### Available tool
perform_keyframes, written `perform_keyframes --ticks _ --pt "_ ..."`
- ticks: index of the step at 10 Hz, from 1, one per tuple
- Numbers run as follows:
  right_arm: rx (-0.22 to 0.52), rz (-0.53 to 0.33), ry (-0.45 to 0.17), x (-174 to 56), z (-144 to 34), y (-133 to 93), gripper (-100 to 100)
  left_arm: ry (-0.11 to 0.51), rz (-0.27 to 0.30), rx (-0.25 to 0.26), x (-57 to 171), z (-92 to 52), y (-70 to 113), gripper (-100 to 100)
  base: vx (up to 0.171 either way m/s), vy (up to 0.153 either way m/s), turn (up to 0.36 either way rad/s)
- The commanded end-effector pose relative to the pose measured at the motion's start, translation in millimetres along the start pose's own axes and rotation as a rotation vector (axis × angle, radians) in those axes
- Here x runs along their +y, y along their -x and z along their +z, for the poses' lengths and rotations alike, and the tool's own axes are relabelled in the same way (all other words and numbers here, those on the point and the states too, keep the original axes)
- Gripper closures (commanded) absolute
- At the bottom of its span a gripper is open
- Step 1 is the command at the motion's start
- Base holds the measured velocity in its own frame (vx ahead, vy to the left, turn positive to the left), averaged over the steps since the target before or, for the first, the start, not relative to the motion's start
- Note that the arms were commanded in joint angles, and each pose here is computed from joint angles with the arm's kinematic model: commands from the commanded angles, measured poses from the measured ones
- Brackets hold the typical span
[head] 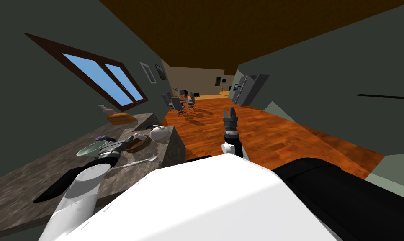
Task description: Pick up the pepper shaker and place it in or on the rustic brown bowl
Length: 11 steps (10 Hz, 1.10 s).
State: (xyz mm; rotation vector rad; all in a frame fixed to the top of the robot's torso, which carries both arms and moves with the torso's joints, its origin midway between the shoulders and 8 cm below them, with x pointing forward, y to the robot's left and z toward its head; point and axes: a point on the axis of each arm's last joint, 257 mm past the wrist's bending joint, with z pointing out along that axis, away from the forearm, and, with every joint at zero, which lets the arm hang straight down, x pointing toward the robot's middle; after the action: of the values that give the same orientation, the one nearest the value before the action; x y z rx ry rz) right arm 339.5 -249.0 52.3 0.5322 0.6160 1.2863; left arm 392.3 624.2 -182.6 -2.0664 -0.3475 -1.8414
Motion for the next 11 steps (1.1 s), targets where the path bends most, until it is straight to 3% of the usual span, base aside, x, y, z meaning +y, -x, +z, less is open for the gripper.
perform_keyframes --ticks 1,4,5,6,11 --pt "0.0 0.0 0.0 0 0.0 0 0 0.011 0.001 0.006 -8 -3.3 -14.9 -100 0.075 -0.099 0.072" --pt "0.0 0.0 0.0 0 0.0 0 0 0.034 0.01 0.019 -22 -9.0 -44.7 -100 0.058 -0.075 0.055" --pt "0.0 0.0 0.0 0 0.0 0 0 0.026 0.008 0.017 -21 -8.7 -35.8 -100 0.031 -0.042 0.028" --pt "0.0 0.0 0.0 0 0.0 0 0 0.028 0.008 0.017 -21 -9.1 -37.0 0 0.005 -0.008 -0.003" --pt "0.0 0.0 0.0 0 0.0 0 0 0.028 0.008 0.017 -21 -9.0 -36.9 0 0.0 0.0 0.0"
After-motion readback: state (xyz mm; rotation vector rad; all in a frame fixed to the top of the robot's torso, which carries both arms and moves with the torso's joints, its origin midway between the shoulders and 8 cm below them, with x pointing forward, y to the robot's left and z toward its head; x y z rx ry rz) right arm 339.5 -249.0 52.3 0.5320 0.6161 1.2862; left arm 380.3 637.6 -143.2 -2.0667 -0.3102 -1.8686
